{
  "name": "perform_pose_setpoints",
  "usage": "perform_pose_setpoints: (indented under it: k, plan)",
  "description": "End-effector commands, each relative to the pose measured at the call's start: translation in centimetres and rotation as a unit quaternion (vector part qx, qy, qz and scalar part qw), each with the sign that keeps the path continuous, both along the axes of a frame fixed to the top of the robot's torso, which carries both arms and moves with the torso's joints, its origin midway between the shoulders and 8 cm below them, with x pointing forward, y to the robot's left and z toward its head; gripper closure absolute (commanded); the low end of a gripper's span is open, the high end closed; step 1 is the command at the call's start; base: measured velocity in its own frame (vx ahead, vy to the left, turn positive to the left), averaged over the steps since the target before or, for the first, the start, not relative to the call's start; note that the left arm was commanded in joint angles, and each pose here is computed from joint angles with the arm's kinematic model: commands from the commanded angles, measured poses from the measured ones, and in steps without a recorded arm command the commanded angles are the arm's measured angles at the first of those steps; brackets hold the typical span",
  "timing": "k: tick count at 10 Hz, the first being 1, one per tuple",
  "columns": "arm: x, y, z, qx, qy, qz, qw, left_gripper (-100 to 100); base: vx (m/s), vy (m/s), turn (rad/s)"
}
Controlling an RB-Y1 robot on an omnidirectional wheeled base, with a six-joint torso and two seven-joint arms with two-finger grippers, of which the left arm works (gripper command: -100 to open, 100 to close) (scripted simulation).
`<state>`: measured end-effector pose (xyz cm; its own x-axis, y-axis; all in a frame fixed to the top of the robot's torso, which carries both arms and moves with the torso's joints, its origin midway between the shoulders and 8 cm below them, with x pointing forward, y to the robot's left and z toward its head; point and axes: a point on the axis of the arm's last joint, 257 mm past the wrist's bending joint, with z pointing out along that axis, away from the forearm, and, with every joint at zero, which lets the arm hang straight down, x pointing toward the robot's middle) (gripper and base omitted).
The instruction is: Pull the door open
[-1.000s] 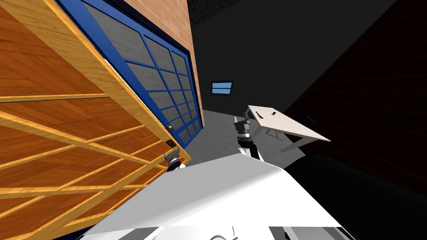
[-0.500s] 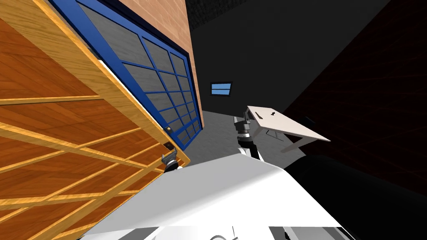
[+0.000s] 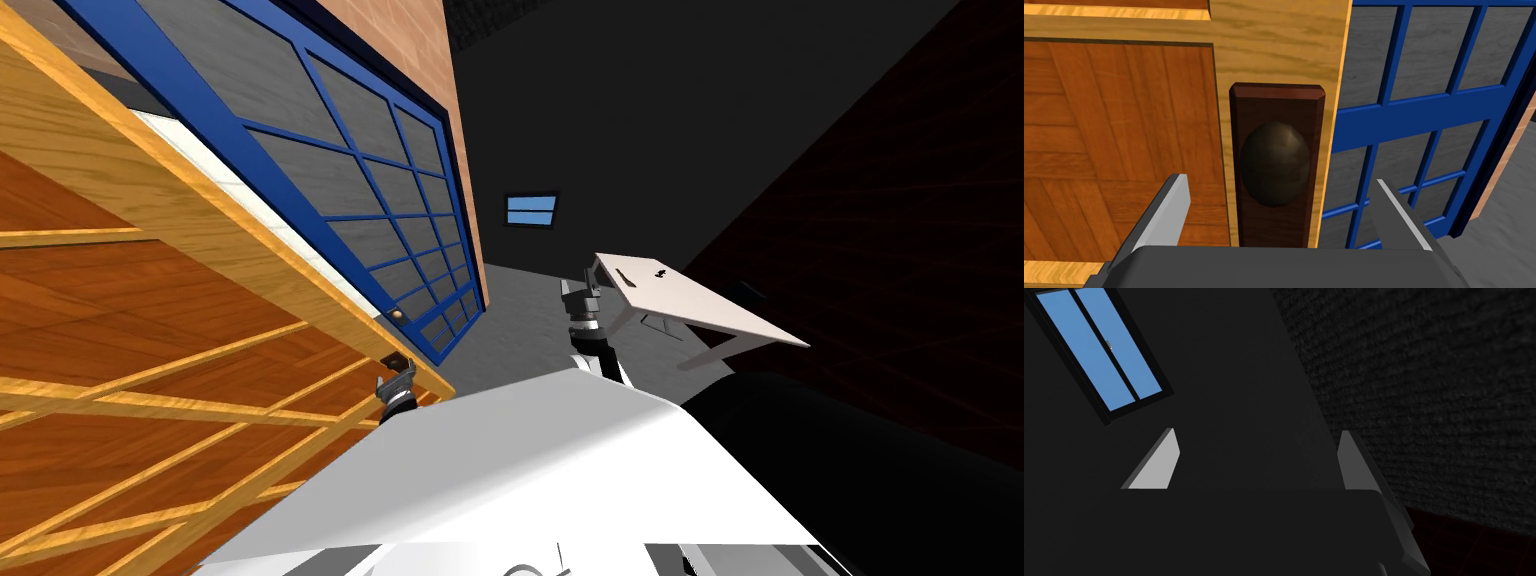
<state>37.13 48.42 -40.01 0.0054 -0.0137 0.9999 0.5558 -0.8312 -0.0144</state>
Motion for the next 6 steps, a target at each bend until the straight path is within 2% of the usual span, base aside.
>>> perform_pose_setpoints:
  k: [1, 3, 5, 6]
  plan:
    - [-0.5, 1.1, 0.1, -0.001, -0.001, 0.001, 1.0000, -100, 0.075, 0.002, -0.010]
    - [-1.4, 2.9, 0.2, -0.001, -0.001, 0.003, 1.0000, -100, 0.131, -0.013, -0.017]
    - [-1.4, 2.9, 0.2, 0.000, 0.000, 0.002, 1.0000, -100, 0.094, 0.006, 0.007]
    - [-1.4, 2.9, 0.2, 0.000, 0.000, 0.002, 1.0000, 100, -0.009, -0.006, 0.002]
